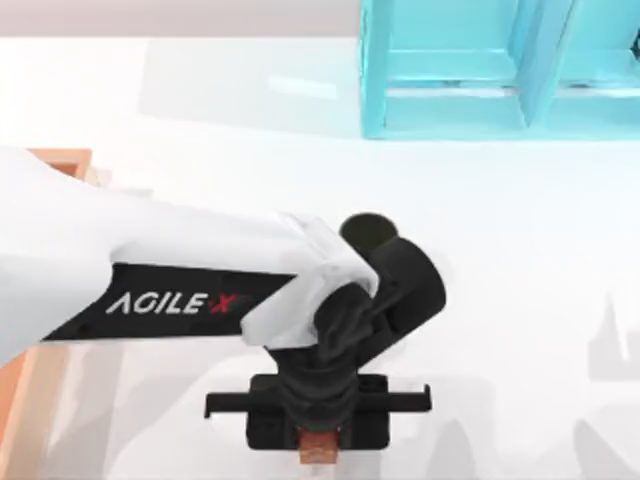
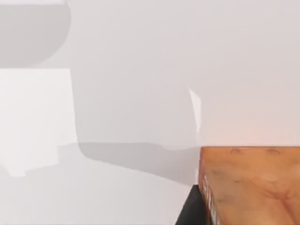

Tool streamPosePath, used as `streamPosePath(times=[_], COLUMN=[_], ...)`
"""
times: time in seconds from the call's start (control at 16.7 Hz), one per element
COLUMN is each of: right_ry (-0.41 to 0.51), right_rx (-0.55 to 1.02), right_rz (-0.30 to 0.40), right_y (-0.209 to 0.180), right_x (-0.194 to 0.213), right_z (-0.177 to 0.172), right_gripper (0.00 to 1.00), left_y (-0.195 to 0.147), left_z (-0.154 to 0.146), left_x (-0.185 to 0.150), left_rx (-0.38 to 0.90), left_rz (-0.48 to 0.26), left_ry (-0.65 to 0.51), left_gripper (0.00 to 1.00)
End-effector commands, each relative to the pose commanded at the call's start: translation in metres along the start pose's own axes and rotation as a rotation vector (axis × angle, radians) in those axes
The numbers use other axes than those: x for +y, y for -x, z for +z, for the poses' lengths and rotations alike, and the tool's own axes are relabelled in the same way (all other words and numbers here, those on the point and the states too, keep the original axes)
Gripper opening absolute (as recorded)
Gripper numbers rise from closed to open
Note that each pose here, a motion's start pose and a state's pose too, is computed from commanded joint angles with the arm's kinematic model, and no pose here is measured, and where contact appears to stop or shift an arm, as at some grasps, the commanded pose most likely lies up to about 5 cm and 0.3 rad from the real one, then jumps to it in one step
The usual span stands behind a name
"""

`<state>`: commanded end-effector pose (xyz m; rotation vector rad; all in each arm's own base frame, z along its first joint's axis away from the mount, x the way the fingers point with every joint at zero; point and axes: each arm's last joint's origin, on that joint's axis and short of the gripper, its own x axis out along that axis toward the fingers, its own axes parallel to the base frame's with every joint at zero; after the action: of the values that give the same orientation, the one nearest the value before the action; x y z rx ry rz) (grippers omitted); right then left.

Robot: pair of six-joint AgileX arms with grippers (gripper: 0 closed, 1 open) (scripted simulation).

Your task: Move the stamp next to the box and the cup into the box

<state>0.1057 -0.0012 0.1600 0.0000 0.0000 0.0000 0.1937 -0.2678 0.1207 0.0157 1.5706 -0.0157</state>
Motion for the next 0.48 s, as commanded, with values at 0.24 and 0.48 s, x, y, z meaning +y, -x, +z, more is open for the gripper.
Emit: streamPosePath(times=[0.24,0.48], right_ry=[0.000,0.000], right_rx=[0.000,0.000], right_rz=[0.000,0.000], right_y=[0.0000,0.0000], right_x=[0.0000,0.0000], right_z=[0.0000,0.0000], right_gripper=[1.00,1.00], left_y=[0.0000,0.0014], left_z=[0.0000,0.0006], left_x=[0.0000,0.0008], left_rx=[0.000,-0.001], left_rz=[0.000,-0.001], left_ry=[0.000,0.000], left_gripper=[0.00,0.00])
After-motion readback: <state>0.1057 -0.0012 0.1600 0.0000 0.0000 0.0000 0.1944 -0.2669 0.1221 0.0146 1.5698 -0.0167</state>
